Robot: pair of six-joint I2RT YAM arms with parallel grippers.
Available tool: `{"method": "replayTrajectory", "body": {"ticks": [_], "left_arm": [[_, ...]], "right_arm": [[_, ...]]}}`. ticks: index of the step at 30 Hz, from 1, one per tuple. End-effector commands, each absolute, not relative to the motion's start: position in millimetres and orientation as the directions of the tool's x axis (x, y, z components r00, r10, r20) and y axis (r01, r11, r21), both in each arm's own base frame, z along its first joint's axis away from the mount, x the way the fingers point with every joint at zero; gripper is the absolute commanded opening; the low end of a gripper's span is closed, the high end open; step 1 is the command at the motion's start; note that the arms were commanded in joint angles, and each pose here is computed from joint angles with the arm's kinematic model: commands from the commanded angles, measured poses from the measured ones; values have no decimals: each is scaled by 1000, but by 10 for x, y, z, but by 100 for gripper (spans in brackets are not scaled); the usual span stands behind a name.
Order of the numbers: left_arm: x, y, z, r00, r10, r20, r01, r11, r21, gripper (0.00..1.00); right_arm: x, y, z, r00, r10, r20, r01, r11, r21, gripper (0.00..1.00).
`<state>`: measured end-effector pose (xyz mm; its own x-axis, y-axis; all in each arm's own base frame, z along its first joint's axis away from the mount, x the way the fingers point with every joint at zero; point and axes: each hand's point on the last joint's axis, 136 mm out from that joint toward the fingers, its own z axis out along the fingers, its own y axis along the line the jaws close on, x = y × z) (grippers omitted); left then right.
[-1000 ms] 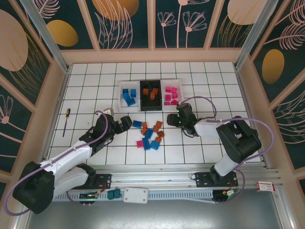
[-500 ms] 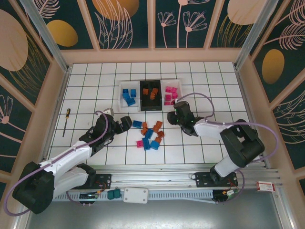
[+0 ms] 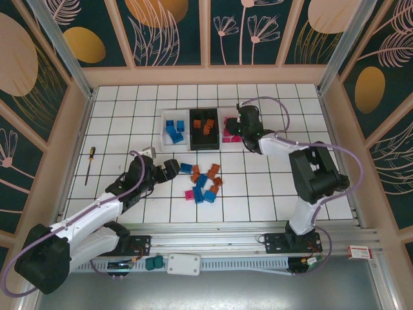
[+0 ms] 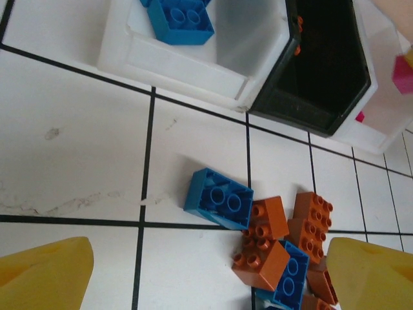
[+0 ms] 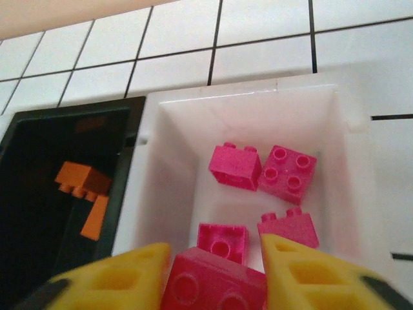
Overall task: Sort the legos into containers by color
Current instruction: Place the lego in the container, then move the lego to the bottom-center of the table.
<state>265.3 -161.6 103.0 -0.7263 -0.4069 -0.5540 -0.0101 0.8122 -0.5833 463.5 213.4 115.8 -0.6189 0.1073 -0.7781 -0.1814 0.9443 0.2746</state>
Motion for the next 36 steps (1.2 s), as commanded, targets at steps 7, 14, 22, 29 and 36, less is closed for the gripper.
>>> {"method": "replayTrajectory", "body": {"ticks": [7,14,22,29,36], "left_arm": [[2360,-1891,837,-800,-240,-549,68,874,-481,82],[2269,-2203,708,-818,-77,-570,160,921,-354,79],[2031,-2383,547,-832,62,-551,250,929,-273,73],[1974,-2123,357,-848,11,-529,150,964,-221,59],[1959,-2159,147,-871,43,-490,154,970,-188,56]], "right_arm": [[4674,2288,1601,-563,132,-816,-269,904,332,59],[4310,2205,1588,-574,155,-804,-276,888,368,60],[4052,2081,1520,-581,171,-796,-265,884,384,60],[4004,2044,1534,-573,178,-800,-264,884,385,60],[3999,2038,1635,-557,186,-810,-269,882,387,60]]}}
